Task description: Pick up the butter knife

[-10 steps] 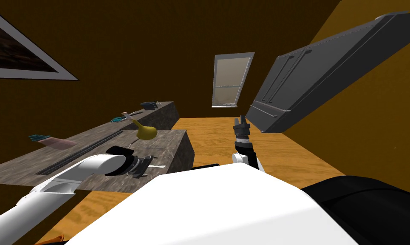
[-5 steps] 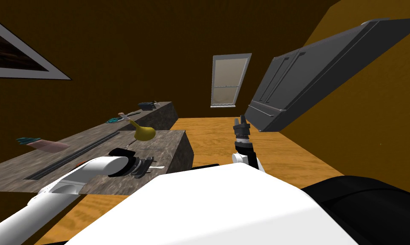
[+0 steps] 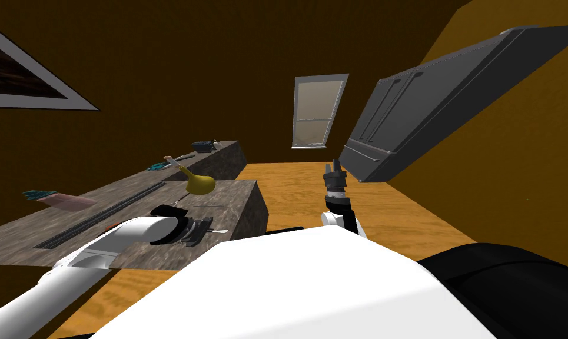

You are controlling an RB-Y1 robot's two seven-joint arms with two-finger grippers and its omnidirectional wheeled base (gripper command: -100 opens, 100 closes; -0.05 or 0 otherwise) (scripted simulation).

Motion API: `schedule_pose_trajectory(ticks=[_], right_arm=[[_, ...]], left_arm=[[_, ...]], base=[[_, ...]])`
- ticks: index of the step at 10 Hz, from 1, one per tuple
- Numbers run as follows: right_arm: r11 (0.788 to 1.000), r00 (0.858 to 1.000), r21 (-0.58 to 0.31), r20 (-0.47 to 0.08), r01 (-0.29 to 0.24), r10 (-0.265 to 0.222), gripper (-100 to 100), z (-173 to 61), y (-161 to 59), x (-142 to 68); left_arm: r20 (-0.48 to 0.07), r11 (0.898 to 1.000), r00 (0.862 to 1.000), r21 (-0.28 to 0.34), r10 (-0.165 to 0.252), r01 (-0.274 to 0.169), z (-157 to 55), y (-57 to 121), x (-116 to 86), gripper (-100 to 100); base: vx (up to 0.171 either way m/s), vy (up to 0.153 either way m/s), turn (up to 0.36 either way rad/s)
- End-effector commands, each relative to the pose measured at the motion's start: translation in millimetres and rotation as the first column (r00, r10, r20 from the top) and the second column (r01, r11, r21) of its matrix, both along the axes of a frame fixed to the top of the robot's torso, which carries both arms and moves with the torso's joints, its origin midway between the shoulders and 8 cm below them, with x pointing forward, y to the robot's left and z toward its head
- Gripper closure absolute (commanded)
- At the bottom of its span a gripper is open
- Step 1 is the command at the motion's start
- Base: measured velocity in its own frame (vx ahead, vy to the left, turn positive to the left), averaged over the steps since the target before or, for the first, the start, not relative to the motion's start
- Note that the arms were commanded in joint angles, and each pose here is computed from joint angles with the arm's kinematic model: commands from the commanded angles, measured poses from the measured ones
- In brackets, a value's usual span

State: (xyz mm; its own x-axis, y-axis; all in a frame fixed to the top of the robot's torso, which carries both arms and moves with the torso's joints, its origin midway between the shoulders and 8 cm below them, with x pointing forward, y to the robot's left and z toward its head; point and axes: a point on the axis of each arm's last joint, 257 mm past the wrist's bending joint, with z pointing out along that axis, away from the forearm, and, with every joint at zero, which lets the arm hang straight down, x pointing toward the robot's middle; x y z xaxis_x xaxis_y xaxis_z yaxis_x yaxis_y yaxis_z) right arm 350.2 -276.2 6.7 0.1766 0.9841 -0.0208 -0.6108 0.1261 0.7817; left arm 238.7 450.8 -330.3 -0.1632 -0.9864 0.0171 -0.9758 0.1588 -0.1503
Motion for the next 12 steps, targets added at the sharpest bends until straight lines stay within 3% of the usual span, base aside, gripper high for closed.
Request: schedule_pose_trajectory(ticks=[1, 3, 4, 5, 6, 8, 9, 10, 12], right_arm=[[1.0, 1.0, 0.0, 0.0, 0.0, 0.0, 0, 0.0, 0.0, 0.0], [1.0, 1.0, 0.0, 0.0, 0.0, 0.0, 0, 0.1, 0.1, 0.0], [1.0, 1.0, 0.0, 0.0, 0.0, 0.0, 0, 0.1, 0.1, 0.0], [1.0, 1.0, 0.0, 0.0, 0.0, 0.0, 0, 0.0, 0.1, 0.0], [1.0, 1.0, 0.0, 0.0, 0.0, 0.0, 0, 0.0, 0.0, 0.0], [1.0, 1.0, 0.0, 0.0, 0.0, 0.0, 0, 0.0, 0.0, 0.0], [1.0, 1.0, 0.0, 0.0, 0.0, 0.0, 0, 0.0, 0.0, 0.0], [1.0, 1.0, 0.0, 0.0, 0.0, 0.0, 0, 0.0, 0.0, 0.0], [1.0, 1.0, 0.0, 0.0, 0.0, 0.0, 0, 0.0, 0.0, 0.0]], left_arm=[[0.046, 1.0, 0.999, 0.026, 0.002, -0.003, 9.1, 8.8, 15.8, -100], [0.086, 0.999, 0.996, 0.048, 0.001, -0.006, 17.7, 16.2, 29.2, -100], [0.07, 0.999, 0.998, 0.04, 0.002, -0.005, 13.2, 13.2, 23.7, -100], [0.073, 0.999, 0.997, 0.041, 0.002, -0.005, 13.4, 13.6, 24.7, 0], [0.074, 0.999, 0.997, 0.039, 0.014, -0.017, 0.9, 16.4, 22.7, -100], [0.074, 0.999, 0.997, 0.038, 0.024, -0.027, -11.7, 18.8, 20.2, -100], [0.074, 0.999, 0.997, 0.038, 0.021, -0.024, -5.5, 17.9, 20.2, -100], [0.075, 0.999, 0.997, 0.038, 0.021, -0.024, -6.1, 18.0, 20.3, 100], [0.074, 0.999, 0.997, 0.038, 0.021, -0.024, -6.0, 18.0, 20.3, 100]], base=[[-0.079, -0.081, 0.046], [-0.116, -0.151, 0.048], [-0.061, -0.077, 0.019], [-0.01, -0.014, 0.001], [-0.005, -0.004, -0.094], [0.0, 0.008, -0.074], [0.0, 0.005, -0.012], [0.0, 0.0, 0.0], [0.0, 0.0, 0.0]])
